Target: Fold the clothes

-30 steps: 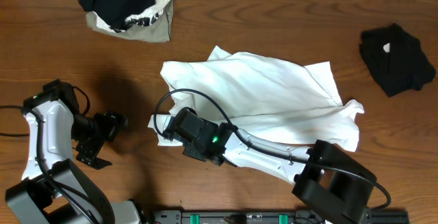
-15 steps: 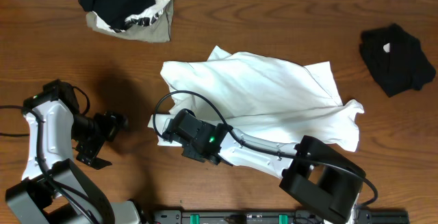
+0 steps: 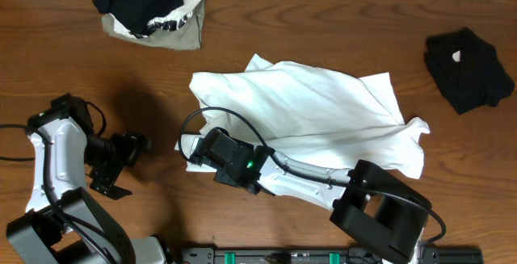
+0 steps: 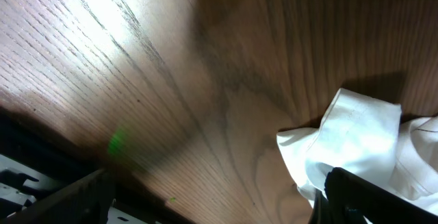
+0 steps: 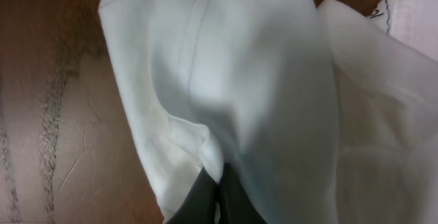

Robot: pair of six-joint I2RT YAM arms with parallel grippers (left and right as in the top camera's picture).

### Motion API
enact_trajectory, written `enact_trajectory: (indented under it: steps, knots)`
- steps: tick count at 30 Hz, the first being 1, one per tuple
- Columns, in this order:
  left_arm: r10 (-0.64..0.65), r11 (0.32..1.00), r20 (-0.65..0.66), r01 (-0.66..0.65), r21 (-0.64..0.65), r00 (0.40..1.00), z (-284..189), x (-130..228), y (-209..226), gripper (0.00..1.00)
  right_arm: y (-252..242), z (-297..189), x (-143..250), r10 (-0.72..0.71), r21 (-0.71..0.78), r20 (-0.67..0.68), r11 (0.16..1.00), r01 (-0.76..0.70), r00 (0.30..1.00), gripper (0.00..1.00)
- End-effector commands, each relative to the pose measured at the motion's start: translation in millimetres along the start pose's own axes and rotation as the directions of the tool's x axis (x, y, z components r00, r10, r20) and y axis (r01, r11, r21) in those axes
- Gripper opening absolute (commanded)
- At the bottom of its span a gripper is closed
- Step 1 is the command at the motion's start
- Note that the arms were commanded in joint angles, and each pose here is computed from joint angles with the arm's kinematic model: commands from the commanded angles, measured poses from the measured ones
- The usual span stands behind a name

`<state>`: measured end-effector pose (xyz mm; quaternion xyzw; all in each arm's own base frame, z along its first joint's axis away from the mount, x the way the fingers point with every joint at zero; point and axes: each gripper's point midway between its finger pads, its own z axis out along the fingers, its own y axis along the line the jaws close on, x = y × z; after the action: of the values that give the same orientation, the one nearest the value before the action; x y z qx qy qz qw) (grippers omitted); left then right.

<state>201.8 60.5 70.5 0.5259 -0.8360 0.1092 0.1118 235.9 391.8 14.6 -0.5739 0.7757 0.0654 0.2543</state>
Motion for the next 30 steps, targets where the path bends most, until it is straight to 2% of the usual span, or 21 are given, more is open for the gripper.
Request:
enact_trajectory:
  steps: [1,10,19,28,30]
  knots:
    - [0.012,1.0,0.004,-0.012,0.011,1.0,-2.3,1.2,0.2,1.0,-10.9,-2.2,-10.1,0.007,0.029,0.02,1.0,-0.007,1.0,0.01]
    - [0.012,1.0,0.004,-0.012,0.011,1.0,-2.3,1.2,0.2,1.0,-52.0,-14.3,-26.0,0.049,0.188,0.032,0.981,-0.054,0.998,0.01]
    - [0.012,1.0,0.005,-0.012,0.011,1.0,-2.3,1.1,0.1,1.0,-112.4,-18.5,-3.0,0.169,0.319,0.012,0.934,-0.164,0.986,0.01]
    - [0.012,1.0,0.004,-0.012,0.011,1.0,-2.3,1.1,0.2,0.99,-143.9,-20.3,9.5,0.23,0.347,0.023,0.911,-0.224,0.973,0.01]
    - [0.012,1.0,0.004,-0.012,0.011,1.0,-2.3,1.1,0.2,1.0,-141.4,-19.1,7.9,0.23,0.326,0.028,0.918,-0.226,0.973,0.06]
